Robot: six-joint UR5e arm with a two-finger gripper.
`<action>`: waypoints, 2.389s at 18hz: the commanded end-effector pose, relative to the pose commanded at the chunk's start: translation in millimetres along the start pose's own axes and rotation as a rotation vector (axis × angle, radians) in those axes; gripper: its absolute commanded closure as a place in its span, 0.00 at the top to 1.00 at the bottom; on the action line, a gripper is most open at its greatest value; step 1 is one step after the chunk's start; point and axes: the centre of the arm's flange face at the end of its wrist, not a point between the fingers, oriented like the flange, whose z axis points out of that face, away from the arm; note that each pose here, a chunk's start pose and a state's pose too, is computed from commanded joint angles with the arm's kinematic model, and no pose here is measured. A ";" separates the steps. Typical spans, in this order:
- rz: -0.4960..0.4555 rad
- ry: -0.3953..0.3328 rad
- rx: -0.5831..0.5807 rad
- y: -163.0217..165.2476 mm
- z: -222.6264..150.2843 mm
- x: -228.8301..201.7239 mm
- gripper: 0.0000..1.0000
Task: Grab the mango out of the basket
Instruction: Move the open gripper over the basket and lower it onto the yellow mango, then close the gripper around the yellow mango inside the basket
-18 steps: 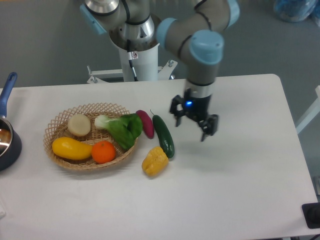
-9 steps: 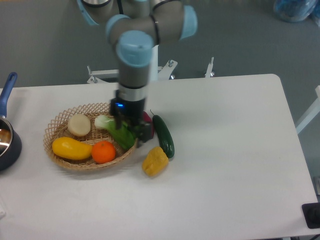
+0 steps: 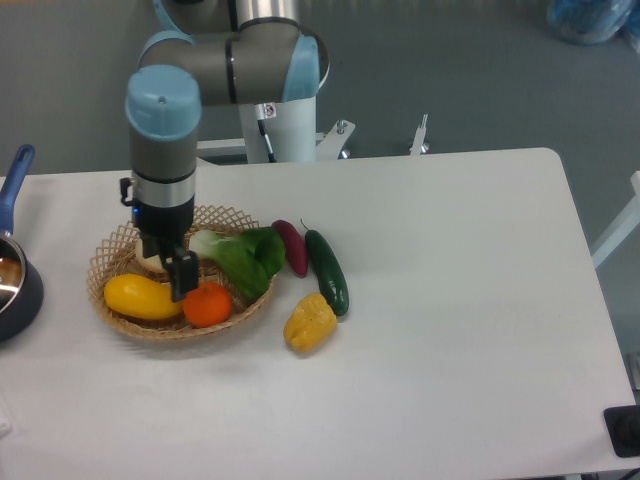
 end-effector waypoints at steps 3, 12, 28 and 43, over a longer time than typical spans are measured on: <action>0.083 0.018 -0.007 -4.1 10.2 6.3 1.00; 0.107 0.082 -0.035 -11.4 39.7 26.5 1.00; 0.094 0.149 -0.110 2.2 92.4 28.0 1.00; 0.095 0.153 -0.115 -0.1 101.4 27.3 0.45</action>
